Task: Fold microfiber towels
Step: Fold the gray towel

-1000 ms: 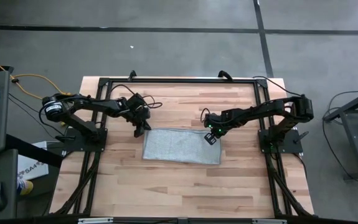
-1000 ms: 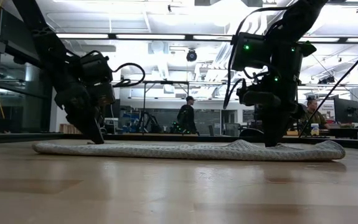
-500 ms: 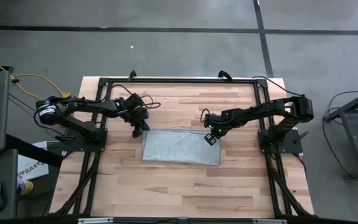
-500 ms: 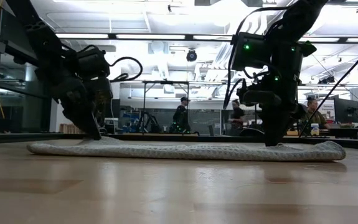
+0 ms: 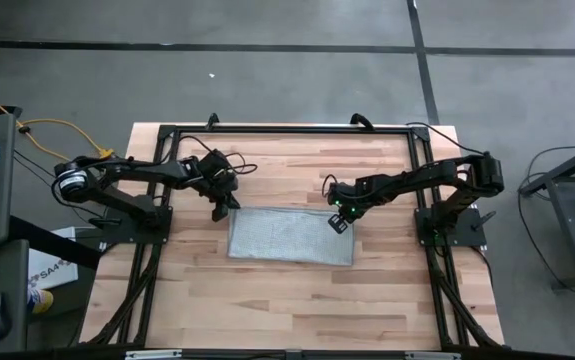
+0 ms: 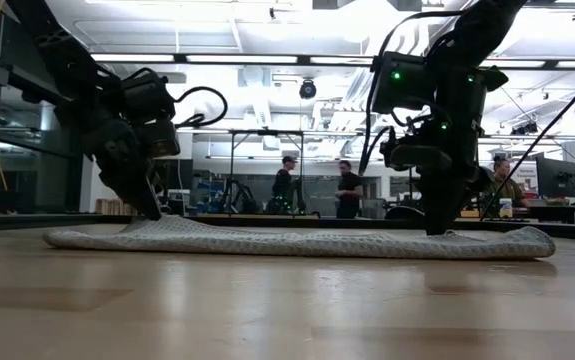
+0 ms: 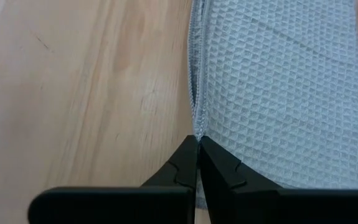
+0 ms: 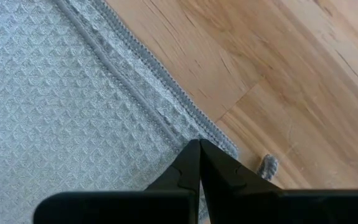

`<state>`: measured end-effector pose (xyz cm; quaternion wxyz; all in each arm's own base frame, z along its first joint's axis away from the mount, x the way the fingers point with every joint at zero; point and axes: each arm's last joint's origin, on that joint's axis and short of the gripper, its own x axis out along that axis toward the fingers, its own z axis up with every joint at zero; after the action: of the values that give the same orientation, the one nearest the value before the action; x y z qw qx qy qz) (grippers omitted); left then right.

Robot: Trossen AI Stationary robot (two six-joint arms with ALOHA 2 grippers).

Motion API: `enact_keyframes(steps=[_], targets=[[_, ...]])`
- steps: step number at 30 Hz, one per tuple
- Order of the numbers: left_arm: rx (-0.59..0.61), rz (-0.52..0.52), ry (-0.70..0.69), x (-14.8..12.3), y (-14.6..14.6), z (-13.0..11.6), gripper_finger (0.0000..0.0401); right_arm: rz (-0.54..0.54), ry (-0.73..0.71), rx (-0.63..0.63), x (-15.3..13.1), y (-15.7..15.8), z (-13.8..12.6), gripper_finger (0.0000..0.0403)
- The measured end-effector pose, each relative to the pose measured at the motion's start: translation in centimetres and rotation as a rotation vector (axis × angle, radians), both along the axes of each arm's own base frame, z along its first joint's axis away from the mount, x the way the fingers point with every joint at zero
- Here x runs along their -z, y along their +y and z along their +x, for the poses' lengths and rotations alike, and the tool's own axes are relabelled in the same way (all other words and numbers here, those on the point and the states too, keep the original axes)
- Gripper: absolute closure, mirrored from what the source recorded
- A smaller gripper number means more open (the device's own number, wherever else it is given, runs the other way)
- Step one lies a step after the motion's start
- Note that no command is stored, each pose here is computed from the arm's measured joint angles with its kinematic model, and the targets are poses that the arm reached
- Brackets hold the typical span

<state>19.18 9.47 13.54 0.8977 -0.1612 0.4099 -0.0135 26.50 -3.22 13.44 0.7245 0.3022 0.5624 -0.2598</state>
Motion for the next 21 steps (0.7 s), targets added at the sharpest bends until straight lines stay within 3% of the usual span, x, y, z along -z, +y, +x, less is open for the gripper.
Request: enact_keyframes(steps=[8, 21], targets=[[-0.012, -0.012, -0.001, -0.04, 0.01, 0.03, 0.0391, 0.012, -0.001, -0.003, 0.0, 0.05, 0.0, 0.0401], [0.001, 0.01, -0.004, -0.05, 0.04, 0.04, 0.0353, 0.011, -0.001, -0.003, 0.0, 0.04, 0.0, 0.0401]])
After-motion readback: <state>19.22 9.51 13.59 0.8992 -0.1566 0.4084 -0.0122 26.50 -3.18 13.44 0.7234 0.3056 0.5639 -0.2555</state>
